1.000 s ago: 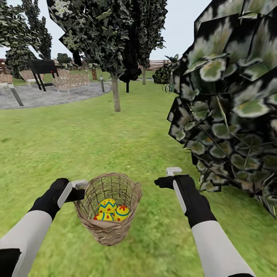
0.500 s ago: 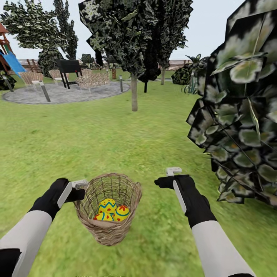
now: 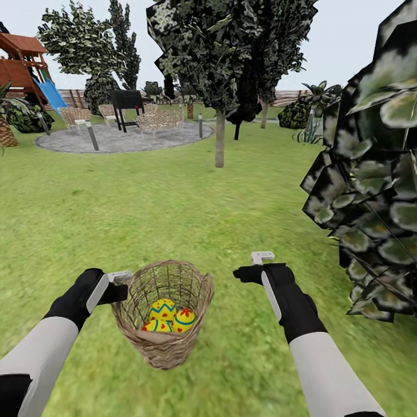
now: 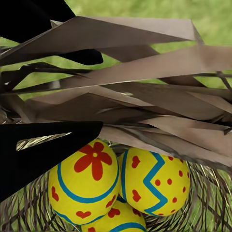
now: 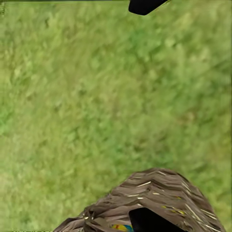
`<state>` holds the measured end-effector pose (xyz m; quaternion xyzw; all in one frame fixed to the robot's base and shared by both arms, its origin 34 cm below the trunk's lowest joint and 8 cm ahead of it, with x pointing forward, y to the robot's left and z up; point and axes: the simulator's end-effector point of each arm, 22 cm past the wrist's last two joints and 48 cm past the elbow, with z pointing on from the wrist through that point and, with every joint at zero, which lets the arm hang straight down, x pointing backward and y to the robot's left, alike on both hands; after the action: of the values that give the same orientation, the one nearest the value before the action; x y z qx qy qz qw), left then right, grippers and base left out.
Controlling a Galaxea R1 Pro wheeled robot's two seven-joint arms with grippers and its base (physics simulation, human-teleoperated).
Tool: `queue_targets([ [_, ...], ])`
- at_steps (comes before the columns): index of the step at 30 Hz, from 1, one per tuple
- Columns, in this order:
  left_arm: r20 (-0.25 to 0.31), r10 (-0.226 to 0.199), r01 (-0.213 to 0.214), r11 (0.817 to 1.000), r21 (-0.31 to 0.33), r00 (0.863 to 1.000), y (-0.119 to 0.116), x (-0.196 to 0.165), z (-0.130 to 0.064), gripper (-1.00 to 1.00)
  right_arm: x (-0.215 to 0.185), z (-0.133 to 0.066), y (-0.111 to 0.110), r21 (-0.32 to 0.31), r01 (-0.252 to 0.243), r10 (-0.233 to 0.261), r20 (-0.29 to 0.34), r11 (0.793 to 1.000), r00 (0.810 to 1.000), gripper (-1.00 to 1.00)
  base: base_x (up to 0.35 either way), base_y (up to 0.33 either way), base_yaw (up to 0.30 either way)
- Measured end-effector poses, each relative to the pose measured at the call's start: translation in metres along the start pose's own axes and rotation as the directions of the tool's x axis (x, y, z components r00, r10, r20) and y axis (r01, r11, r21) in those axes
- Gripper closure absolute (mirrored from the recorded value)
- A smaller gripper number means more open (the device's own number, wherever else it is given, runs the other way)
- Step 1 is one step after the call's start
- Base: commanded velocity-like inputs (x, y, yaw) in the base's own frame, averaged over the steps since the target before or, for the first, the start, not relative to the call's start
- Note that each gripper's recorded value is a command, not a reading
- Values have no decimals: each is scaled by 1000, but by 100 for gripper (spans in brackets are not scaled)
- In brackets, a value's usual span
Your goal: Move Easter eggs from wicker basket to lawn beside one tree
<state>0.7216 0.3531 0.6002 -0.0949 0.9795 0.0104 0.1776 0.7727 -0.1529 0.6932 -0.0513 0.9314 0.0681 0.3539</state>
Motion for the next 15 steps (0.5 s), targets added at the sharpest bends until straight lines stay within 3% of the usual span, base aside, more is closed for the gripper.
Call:
queue_targets([
  [7,-4,2,-2,1000,-5,1000,1,2,1,100,10,7,0,0,3,-3,-18,1000,1000,-100,21,0,0],
  [15,-1,2,-2,1000,-5,1000,2,1,0,100,9,6,0,-1,4,-4,-16,1000,1000,-100,303,0,0],
])
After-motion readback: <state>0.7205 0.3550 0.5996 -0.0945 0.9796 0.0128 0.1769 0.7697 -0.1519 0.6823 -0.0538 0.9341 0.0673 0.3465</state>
